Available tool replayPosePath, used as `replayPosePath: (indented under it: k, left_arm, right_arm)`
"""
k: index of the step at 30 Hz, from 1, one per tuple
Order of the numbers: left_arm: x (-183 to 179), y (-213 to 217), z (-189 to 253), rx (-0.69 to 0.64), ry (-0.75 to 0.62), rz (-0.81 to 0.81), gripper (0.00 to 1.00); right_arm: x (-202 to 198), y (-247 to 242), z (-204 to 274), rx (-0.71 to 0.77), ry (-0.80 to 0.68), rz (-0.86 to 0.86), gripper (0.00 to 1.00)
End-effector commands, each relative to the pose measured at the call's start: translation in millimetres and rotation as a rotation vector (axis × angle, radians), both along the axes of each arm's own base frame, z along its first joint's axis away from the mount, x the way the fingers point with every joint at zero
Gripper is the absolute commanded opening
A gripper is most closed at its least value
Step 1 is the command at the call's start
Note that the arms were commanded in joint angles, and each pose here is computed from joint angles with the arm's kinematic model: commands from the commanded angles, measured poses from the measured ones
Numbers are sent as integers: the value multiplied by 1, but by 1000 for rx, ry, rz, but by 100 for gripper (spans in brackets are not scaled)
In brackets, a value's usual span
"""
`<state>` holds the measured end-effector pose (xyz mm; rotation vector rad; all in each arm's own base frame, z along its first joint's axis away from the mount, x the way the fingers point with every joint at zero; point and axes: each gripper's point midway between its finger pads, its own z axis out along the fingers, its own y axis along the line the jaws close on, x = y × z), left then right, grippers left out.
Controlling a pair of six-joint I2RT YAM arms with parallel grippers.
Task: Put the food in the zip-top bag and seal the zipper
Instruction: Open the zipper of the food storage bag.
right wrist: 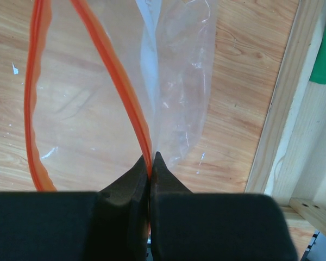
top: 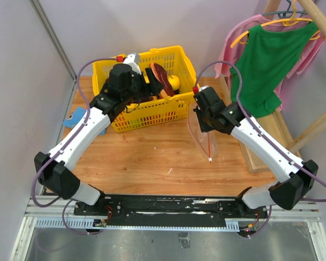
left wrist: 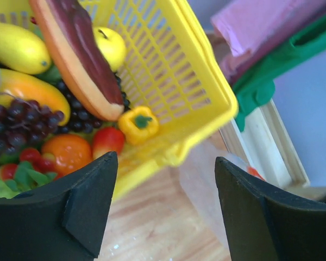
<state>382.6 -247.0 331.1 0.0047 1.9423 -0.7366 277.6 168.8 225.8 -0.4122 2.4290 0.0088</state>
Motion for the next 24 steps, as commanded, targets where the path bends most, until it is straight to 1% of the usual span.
replayPosePath:
  k: [1, 4, 8, 13, 19, 24]
  left_arm:
    - [44, 18, 1, -15, -43, 14, 78]
    - [78, 36, -7, -47, -53, 15, 78]
    - [121, 49, -29, -123, -5, 8, 78]
    - [158, 37, -62, -115, 39, -23, 78]
    - [194, 30, -84, -123, 44, -12, 76]
    - [225, 34, -95, -108, 27, 51, 76]
  right_arm:
    - [5, -2, 2, 3, -18, 20, 1]
    - [11, 1, 3, 20, -38, -4, 1]
    - [16, 0, 3, 15, -44, -29, 1]
    - [18, -1, 0, 0, -38, -23, 1]
    - [16, 1, -6, -12, -23, 3, 1]
    - [14, 2, -9, 1, -16, 11, 1]
